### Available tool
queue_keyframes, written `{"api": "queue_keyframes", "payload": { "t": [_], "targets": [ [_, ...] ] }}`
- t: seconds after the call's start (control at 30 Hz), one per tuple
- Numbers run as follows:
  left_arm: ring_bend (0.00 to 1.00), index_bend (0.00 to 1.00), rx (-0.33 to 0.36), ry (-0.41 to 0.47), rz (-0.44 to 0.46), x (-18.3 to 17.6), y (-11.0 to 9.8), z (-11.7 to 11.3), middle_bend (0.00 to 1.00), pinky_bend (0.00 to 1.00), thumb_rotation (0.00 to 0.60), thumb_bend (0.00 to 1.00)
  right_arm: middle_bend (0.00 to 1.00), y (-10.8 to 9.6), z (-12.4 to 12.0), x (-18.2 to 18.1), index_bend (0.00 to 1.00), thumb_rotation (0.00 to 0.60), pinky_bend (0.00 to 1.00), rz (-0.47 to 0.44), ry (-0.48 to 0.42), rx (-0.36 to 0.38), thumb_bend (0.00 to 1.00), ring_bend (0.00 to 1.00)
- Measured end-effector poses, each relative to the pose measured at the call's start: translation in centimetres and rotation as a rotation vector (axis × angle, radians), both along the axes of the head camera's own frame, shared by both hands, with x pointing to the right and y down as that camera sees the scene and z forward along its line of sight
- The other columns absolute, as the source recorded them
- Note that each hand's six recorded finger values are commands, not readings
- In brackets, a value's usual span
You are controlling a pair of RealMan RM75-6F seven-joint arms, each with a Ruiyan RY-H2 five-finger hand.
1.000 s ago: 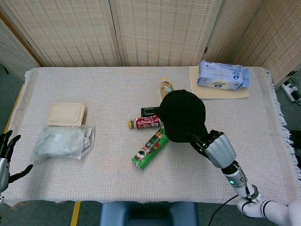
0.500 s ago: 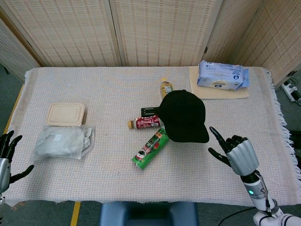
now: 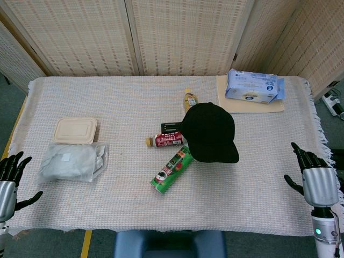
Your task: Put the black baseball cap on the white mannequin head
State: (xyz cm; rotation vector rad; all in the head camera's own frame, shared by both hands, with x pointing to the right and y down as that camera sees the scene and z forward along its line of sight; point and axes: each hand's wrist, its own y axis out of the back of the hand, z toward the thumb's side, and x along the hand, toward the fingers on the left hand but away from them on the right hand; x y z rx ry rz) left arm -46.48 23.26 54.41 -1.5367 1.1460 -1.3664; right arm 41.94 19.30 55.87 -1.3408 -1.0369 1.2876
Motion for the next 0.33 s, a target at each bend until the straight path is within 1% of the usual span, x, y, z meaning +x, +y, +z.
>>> {"api": "queue_keyframes", "payload": {
  "t": [0.07, 0.13, 0.23, 0.33],
  "targets": [
    [0.02, 0.16, -0.004, 0.004, 0.001, 0.0, 0.0, 0.0, 0.09, 0.11, 0.600, 0.15, 0.18, 0.5, -0.1, 1.1, 0.05, 0.600, 0.32, 0.017, 0.005, -0.033, 0.02, 0.14],
    [0.01, 0.16, -0.012, 0.003, -0.004, -0.1, 0.0, 0.1, 0.09, 0.11, 0.600, 0.15, 0.18, 0.7, -0.4, 1.8, 0.05, 0.600, 0.30, 0.027, 0.013, -0.040, 0.02, 0.13],
    [0.01, 0.15, -0.017, 0.007, -0.006, 0.0, 0.0, 0.1, 0.09, 0.11, 0.600, 0.15, 0.17, 1.0, -0.8, 1.9, 0.05, 0.600, 0.29, 0.037, -0.007, -0.049, 0.02, 0.12],
    [0.01, 0.16, -0.019, 0.005, 0.006, 0.2, 0.1, 0.1, 0.09, 0.11, 0.600, 0.15, 0.17, 1.3, -0.5, 1.8, 0.05, 0.600, 0.29, 0.028, -0.004, -0.075, 0.02, 0.12]
  ]
}}
